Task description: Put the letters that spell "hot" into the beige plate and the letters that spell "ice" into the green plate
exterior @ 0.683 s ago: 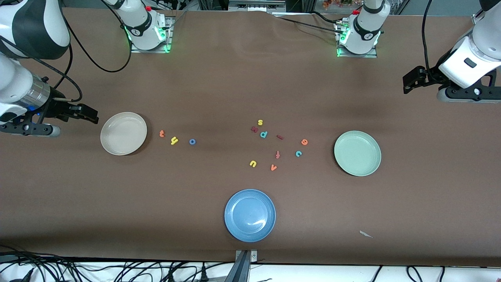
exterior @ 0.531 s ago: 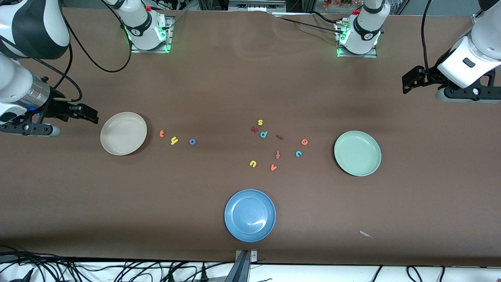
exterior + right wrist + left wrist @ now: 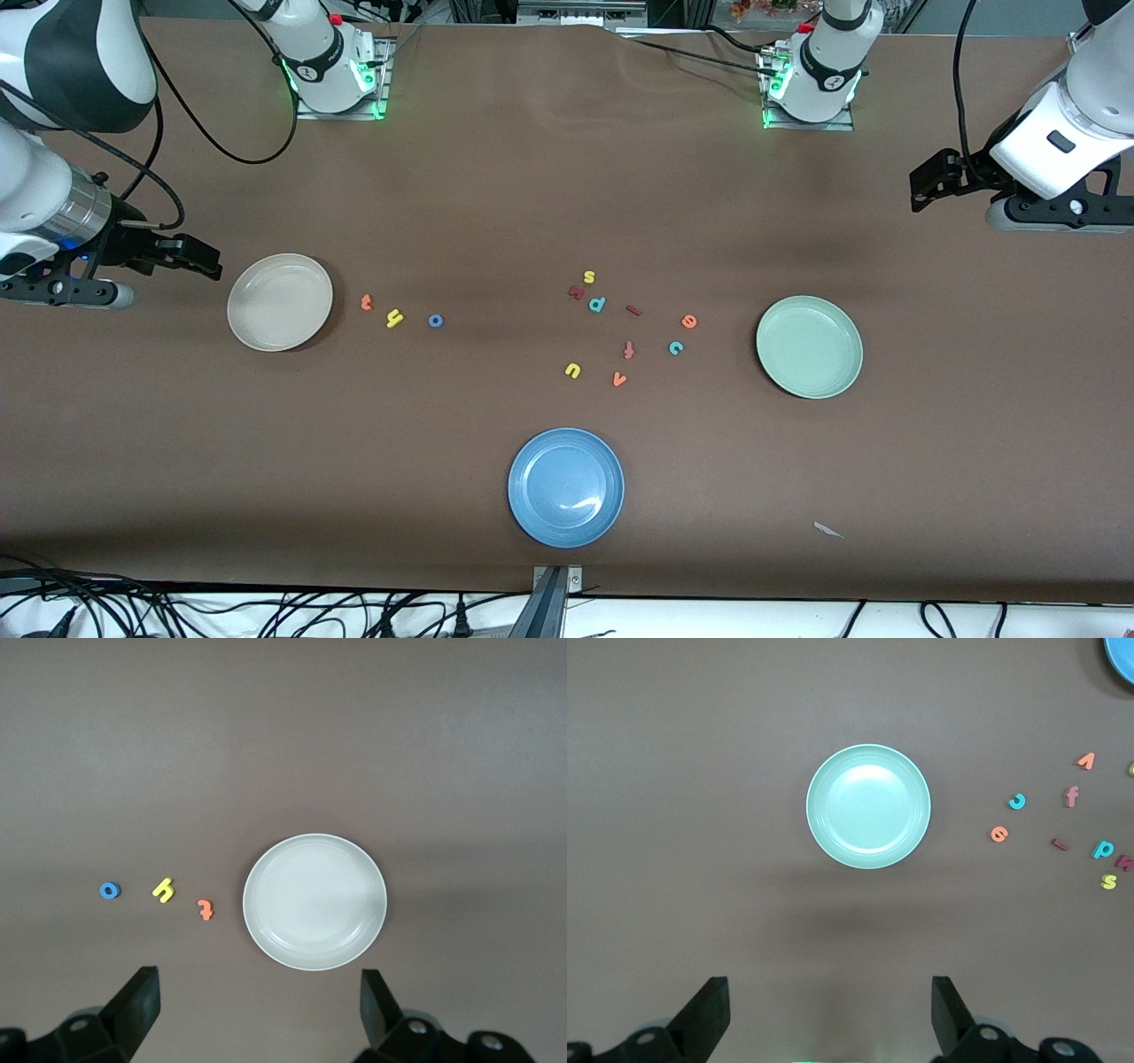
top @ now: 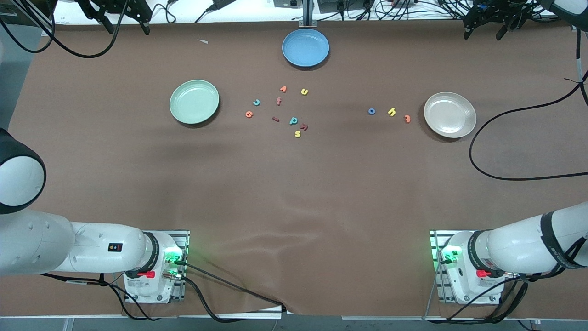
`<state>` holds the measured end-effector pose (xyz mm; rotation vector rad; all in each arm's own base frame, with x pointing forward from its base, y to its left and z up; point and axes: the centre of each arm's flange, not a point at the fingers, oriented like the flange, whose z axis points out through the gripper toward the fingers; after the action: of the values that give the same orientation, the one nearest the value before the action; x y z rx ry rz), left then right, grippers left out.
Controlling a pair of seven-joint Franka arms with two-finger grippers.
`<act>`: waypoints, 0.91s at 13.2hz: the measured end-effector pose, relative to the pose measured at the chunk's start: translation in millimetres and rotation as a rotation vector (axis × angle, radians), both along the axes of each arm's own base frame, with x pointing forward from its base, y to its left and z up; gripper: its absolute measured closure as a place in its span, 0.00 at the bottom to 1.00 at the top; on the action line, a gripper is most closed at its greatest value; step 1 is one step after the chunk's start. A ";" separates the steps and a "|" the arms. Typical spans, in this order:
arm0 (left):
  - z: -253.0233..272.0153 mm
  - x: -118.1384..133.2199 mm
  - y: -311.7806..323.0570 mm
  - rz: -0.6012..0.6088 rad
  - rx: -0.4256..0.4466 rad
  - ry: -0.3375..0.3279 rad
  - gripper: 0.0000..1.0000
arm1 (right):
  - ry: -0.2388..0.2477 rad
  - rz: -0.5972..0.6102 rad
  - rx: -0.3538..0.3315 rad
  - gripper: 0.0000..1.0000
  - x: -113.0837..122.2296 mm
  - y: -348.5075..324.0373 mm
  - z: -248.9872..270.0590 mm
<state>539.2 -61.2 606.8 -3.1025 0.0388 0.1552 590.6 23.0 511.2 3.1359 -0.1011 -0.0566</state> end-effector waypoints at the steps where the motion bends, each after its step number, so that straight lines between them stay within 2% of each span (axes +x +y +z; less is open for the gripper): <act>1: -0.2 -0.3 0.0 0.000 0.000 0.003 0.00 | 0.001 0.000 0.000 0.00 -0.1 0.0 0.0; 6: -0.3 -0.5 0.0 0.000 0.000 0.004 0.00 | -0.004 -0.001 0.001 0.00 -1.8 -0.2 4.4; 12: -0.3 -0.5 0.1 0.000 0.001 0.004 0.00 | 0.014 -0.005 0.001 0.00 -5.0 -0.3 5.4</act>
<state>538.7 -61.1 606.4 -3.1017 0.0387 0.1620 585.6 22.8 516.6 3.1354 -0.1093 -0.0779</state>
